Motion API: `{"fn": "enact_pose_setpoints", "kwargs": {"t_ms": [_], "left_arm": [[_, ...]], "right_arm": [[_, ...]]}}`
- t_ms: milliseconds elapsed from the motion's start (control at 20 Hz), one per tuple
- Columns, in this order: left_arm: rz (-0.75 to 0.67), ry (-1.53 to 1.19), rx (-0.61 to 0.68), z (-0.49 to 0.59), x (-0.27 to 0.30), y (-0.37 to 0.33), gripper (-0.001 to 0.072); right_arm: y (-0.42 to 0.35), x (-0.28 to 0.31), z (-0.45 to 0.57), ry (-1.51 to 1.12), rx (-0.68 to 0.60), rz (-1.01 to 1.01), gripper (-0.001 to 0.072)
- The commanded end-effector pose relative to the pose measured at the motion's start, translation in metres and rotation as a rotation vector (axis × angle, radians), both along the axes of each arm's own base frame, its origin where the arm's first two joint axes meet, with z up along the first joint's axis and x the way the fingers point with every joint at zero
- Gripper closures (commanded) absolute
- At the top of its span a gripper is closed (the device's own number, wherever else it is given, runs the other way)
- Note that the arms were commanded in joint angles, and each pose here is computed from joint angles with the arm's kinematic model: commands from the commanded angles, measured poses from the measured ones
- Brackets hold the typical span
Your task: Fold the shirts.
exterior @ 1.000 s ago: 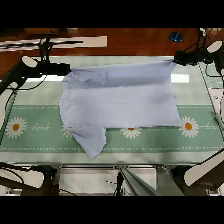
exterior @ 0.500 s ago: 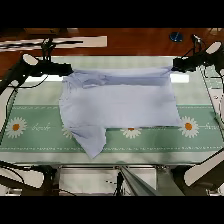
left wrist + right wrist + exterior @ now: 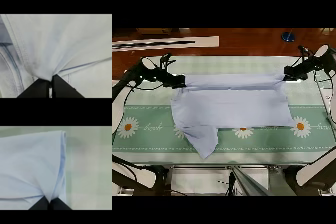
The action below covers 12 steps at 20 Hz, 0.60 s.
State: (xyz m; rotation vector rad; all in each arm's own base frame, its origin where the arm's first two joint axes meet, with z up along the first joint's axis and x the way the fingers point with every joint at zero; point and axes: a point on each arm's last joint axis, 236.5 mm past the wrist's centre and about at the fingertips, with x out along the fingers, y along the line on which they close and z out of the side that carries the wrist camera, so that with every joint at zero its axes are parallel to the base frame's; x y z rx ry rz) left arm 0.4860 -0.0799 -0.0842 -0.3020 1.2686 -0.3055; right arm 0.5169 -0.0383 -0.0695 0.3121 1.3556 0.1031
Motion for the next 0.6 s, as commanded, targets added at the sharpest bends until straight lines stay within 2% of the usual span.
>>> {"fn": "enact_pose_setpoints", "kwargs": {"t_ms": [0, 50, 100, 200, 250, 300, 350, 450, 550], "left_arm": [[0.027, 0.024, 0.01, -0.006, -0.001, 0.006, 0.068], [0.025, 0.025, 0.009, -0.006, -0.002, 0.006, 0.0678], [0.02, 0.03, 0.007, -0.005, -0.004, 0.005, 0.064], [-0.014, 0.066, -0.002, 0.005, -0.011, 0.005, 0.0318], [-0.047, 0.103, -0.002, 0.014, -0.02, 0.01, 0.0286], [-0.085, 0.139, 0.008, 0.025, -0.029, 0.019, 0.0289], [-0.1, 0.181, 0.024, 0.036, -0.04, 0.034, 0.0289], [-0.091, 0.25, 0.017, 0.052, -0.065, 0.055, 0.0289], [-0.066, 0.309, -0.004, 0.056, -0.096, 0.066, 0.0289]], "right_arm": [[0.002, -0.011, -0.018, 0.062, -0.012, -0.007, 0.0687], [0.0, -0.011, -0.02, 0.062, -0.02, -0.007, 0.0686], [-0.003, -0.01, -0.019, 0.054, -0.031, -0.009, 0.0675], [-0.012, -0.012, -0.006, 0.039, -0.052, 0.021, 0.0463], [-0.018, -0.019, 0.007, 0.041, -0.07, 0.067, 0.0382], [-0.031, -0.026, 0.022, 0.044, -0.109, 0.084, 0.0348], [-0.048, -0.036, 0.038, 0.06, -0.156, 0.081, 0.0347], [-0.071, -0.071, 0.057, 0.154, -0.195, 0.083, 0.0299], [-0.067, -0.101, 0.061, 0.225, -0.071, 0.045, 0.0298]]}}
